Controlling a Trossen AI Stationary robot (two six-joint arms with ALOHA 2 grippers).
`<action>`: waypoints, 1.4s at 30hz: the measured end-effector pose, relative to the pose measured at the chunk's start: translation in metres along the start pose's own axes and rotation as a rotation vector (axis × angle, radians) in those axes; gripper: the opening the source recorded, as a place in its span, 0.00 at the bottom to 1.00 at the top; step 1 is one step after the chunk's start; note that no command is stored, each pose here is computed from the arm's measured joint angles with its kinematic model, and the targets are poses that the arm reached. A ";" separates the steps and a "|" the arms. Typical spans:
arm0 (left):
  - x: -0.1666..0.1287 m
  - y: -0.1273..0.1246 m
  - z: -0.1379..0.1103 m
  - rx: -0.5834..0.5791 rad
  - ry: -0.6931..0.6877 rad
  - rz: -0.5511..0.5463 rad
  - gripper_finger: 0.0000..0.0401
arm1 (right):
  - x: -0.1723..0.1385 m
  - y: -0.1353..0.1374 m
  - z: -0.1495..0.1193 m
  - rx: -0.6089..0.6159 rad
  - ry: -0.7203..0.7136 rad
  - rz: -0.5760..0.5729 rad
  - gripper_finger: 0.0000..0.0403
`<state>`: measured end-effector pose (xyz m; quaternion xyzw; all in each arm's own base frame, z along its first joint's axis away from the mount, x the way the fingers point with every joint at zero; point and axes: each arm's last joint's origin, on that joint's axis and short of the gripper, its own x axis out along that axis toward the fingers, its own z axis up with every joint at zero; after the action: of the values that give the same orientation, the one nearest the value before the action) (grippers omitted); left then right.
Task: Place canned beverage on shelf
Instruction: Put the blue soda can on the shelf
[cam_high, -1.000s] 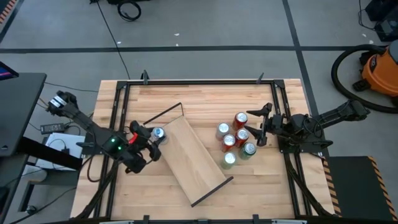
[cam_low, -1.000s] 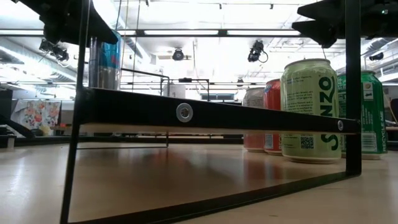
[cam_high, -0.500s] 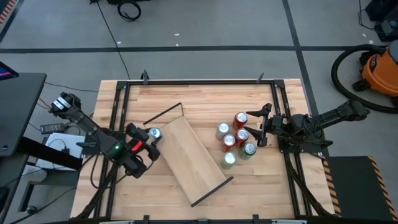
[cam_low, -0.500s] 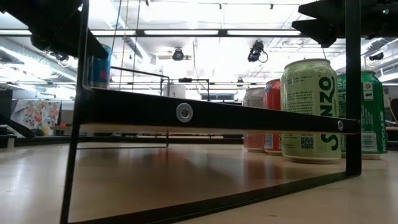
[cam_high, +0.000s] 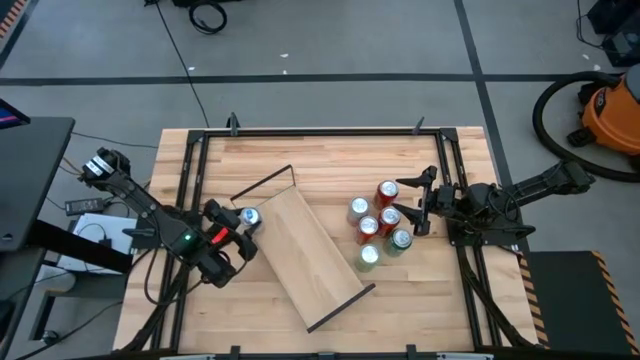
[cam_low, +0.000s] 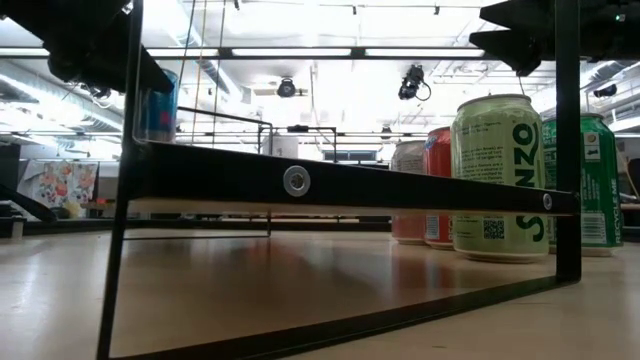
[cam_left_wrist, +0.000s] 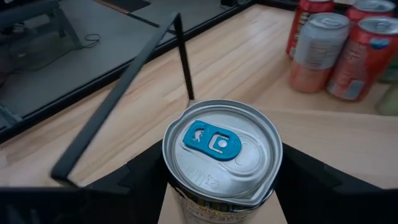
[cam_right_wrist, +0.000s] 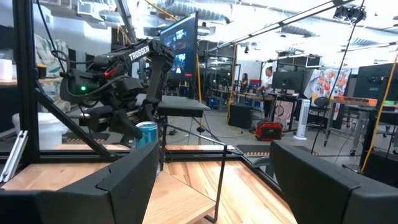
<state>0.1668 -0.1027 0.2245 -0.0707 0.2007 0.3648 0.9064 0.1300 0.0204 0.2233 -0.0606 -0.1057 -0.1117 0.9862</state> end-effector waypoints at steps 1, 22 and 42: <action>0.001 -0.003 0.001 -0.009 -0.005 -0.011 0.62 | 0.000 0.000 0.000 0.000 -0.003 0.002 0.79; 0.039 -0.016 0.028 0.197 0.046 -0.128 0.62 | 0.002 0.001 -0.001 -0.028 0.003 0.005 0.79; 0.025 0.023 0.003 0.009 0.009 -0.122 0.62 | 0.002 0.001 0.000 -0.017 -0.012 0.008 0.79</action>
<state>0.1682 -0.0688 0.2173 -0.0803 0.2016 0.3078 0.9264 0.1320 0.0212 0.2238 -0.0700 -0.1103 -0.1081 0.9855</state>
